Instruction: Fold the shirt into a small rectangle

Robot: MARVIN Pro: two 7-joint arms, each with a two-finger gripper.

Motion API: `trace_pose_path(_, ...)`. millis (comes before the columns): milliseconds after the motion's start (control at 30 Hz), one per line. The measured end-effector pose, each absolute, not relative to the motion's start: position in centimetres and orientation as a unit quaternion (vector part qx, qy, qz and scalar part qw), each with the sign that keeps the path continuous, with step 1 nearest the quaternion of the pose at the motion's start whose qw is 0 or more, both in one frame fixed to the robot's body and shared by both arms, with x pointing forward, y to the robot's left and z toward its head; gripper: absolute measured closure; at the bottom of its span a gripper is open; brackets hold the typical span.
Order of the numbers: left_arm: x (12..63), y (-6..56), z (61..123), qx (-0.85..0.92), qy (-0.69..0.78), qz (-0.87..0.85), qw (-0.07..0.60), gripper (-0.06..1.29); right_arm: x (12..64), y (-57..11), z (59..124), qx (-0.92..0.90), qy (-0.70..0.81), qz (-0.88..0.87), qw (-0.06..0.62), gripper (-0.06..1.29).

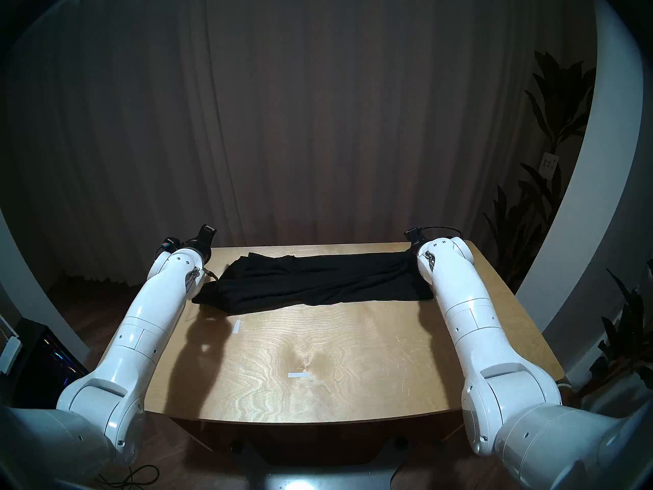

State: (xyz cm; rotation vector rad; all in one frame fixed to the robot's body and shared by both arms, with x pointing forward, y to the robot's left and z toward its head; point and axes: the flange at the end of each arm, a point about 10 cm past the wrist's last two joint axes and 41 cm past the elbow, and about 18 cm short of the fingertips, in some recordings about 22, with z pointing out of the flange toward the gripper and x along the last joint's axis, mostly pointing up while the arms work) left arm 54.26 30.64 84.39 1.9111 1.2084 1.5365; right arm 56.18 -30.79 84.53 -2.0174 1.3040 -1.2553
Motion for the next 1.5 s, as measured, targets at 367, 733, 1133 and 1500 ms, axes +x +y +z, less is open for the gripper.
trace_pose_path(367,52.2,30.1,82.5,0.691,0.424,0.549,0.203,-0.01,56.1,-29.8,85.4,-0.738,0.435,-0.471,0.211,0.02)
trace_pose_path(733,50.7,30.0,82.9,0.682,0.413,0.565,0.212,-0.01,55.6,-28.6,85.2,-0.755,0.402,-0.476,0.205,0.02)
trace_pose_path(1133,48.8,29.5,83.5,0.671,0.399,0.583,0.225,-0.01,54.3,-27.1,83.0,-0.781,0.368,-0.466,0.192,0.02)
trace_pose_path(1500,46.5,28.3,83.4,0.667,0.386,0.591,0.240,-0.01,53.8,-25.9,82.9,-0.793,0.336,-0.473,0.188,0.02)
